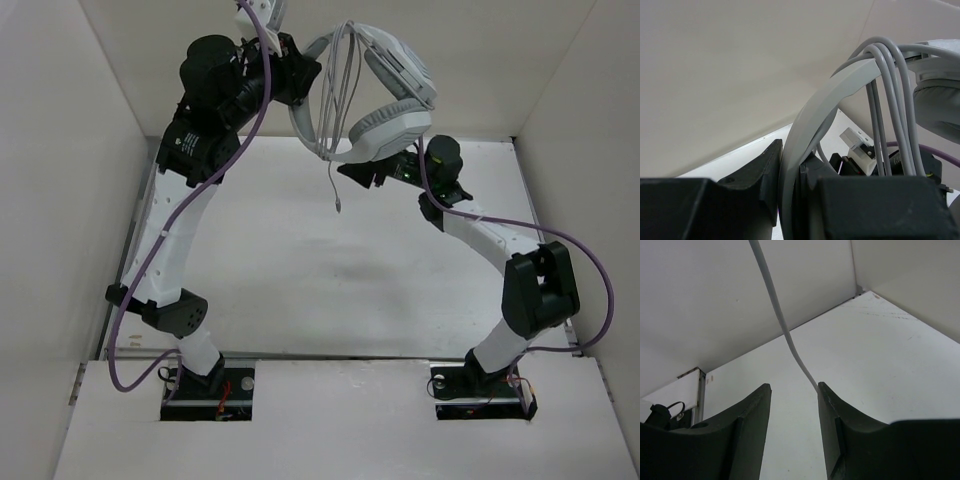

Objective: Wrap the headphones

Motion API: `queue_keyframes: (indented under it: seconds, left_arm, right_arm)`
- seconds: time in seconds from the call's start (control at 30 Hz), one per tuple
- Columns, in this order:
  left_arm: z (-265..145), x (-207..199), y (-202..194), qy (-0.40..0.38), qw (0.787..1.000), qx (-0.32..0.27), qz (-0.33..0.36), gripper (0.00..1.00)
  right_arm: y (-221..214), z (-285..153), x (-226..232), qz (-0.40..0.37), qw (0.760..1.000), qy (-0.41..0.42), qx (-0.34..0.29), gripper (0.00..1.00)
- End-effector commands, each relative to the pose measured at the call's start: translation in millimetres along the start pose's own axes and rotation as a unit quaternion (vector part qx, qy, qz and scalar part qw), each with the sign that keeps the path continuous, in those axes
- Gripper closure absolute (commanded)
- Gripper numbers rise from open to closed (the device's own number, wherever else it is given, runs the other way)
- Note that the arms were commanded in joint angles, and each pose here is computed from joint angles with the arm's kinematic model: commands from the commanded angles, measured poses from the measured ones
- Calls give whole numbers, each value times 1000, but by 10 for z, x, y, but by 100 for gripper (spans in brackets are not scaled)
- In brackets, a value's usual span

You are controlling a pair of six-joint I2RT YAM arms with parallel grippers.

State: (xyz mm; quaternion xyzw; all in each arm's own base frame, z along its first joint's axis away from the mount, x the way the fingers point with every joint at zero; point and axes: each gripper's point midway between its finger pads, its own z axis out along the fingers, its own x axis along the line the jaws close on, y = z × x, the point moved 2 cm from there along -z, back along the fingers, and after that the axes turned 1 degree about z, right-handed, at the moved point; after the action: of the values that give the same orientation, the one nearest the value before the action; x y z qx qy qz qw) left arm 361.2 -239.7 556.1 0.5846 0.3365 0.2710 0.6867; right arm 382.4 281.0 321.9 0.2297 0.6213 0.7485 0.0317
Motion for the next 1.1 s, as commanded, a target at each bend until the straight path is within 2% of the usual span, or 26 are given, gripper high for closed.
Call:
queue_keyframes:
  seconds: [0.0,0.47,0.63,0.87,1.07]
  left_arm:
    - [-321,-262,657,-33,994,-105,-10,98]
    - [-338,-471,682,-61,992,-107,-23,98]
    - [-290,-435,746,-55,991,-118,-22,98]
    - [-272,-308,835,-38,990,-132,-20,98]
    - [-298,-186,837,-23,991,-132,-18,98]
  right_arm:
    - [248,109,17,-31,999,14,-27,52]
    - [308,461,-241,-27,999,21,-33,52]
    - [149,503,-272,11,999,34,-28,53]
    - [-341,482,279,140,979,148,-2,61]
    - [-666,351,952,166,952,250,54,67]
